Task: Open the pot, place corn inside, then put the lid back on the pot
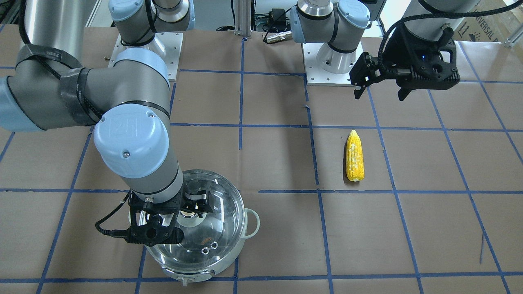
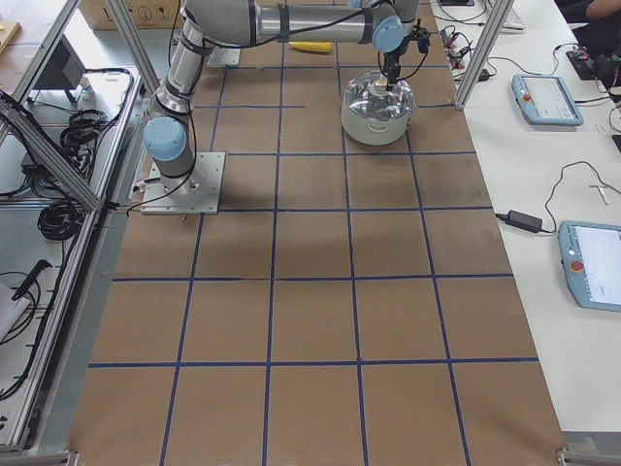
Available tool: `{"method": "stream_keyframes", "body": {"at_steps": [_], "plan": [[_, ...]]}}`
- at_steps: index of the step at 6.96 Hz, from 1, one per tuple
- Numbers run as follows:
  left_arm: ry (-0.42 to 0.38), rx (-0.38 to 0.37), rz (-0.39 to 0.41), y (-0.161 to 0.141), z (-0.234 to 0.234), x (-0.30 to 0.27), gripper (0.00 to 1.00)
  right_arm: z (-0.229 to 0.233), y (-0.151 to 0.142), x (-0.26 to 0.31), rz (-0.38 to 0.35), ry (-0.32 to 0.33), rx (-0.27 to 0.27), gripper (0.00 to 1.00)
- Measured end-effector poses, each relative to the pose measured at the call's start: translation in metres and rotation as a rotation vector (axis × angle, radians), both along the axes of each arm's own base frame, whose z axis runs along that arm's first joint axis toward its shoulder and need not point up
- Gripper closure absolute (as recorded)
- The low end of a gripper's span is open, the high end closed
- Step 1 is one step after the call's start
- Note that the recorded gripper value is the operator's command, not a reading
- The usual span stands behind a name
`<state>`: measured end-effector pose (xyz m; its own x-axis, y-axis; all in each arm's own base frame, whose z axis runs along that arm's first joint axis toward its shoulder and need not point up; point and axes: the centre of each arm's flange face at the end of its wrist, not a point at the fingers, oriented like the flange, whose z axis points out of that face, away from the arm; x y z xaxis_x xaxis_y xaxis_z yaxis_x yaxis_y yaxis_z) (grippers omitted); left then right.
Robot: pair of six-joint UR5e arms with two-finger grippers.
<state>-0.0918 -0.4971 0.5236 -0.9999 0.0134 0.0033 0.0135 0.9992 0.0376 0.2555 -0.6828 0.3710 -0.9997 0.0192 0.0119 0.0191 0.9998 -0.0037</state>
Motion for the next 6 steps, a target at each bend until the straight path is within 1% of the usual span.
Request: {"method": "stream_keyframes", "body": {"at_steps": [4, 5, 6], "plan": [[0.0, 0.0, 0.0, 0.0, 0.0, 0.0, 0.0, -0.02, 0.004, 0.008, 0.0, -0.005, 0.034, 0.08], [0.0, 0.0, 0.0, 0.0, 0.0, 0.0, 0.0, -0.022, 0.005, 0.008, 0.0, -0.005, 0.041, 0.12], [0.0, 0.0, 0.0, 0.0, 0.0, 0.0, 0.0, -0.023, 0.005, 0.008, 0.001, -0.006, 0.045, 0.22]]}}
